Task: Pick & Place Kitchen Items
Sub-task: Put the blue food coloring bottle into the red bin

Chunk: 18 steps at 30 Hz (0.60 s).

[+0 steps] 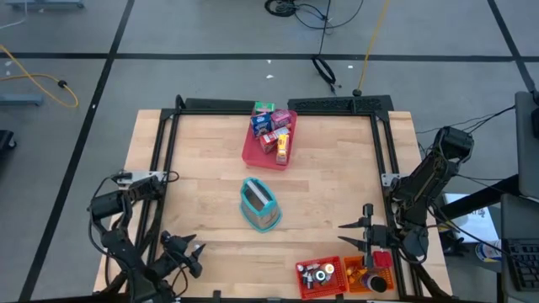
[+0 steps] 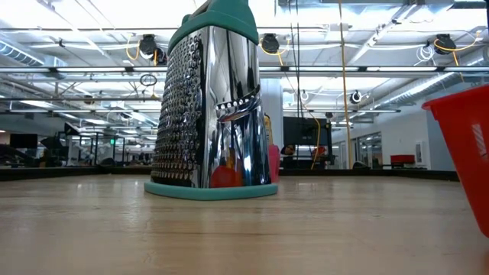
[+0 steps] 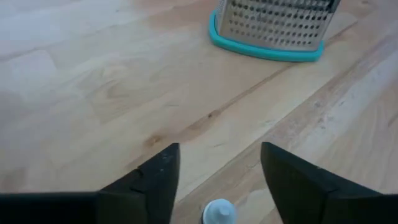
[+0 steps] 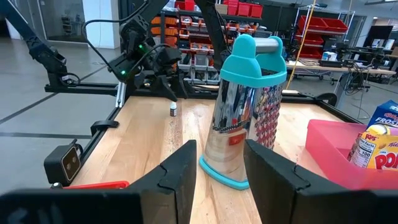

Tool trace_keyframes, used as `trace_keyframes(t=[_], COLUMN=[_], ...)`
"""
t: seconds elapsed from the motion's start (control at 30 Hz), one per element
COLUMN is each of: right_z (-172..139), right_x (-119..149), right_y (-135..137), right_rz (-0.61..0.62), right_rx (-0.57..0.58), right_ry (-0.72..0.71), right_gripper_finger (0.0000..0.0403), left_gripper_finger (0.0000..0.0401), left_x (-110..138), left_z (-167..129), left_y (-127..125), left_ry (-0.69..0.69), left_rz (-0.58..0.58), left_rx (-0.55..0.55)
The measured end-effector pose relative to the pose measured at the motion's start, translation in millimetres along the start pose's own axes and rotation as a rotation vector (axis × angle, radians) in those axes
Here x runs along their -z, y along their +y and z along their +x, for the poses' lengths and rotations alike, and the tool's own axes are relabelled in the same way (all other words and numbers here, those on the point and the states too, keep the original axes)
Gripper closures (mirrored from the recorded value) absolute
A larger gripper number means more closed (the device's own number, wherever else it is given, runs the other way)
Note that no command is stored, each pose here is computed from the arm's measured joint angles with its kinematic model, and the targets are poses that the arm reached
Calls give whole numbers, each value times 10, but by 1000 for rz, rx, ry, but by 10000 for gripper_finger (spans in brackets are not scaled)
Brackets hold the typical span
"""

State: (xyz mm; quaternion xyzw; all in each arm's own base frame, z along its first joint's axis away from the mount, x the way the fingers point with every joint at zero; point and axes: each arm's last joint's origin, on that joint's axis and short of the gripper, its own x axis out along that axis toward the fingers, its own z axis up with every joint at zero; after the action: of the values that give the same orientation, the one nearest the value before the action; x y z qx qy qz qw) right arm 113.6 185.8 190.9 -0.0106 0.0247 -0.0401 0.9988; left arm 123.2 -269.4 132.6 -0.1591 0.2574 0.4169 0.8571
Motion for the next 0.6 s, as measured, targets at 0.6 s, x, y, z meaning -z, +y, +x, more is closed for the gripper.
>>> trace_keyframes(t=[0.6], right_z=[0], right_x=[0], right_y=[0], right_rz=[0], right_rx=[0], right_ry=[0], right_gripper_finger=[277], left_gripper_finger=[135], left_x=[203], left_z=[303], left_y=[5], left_ry=[136], left_rz=[25], left_rx=[17])
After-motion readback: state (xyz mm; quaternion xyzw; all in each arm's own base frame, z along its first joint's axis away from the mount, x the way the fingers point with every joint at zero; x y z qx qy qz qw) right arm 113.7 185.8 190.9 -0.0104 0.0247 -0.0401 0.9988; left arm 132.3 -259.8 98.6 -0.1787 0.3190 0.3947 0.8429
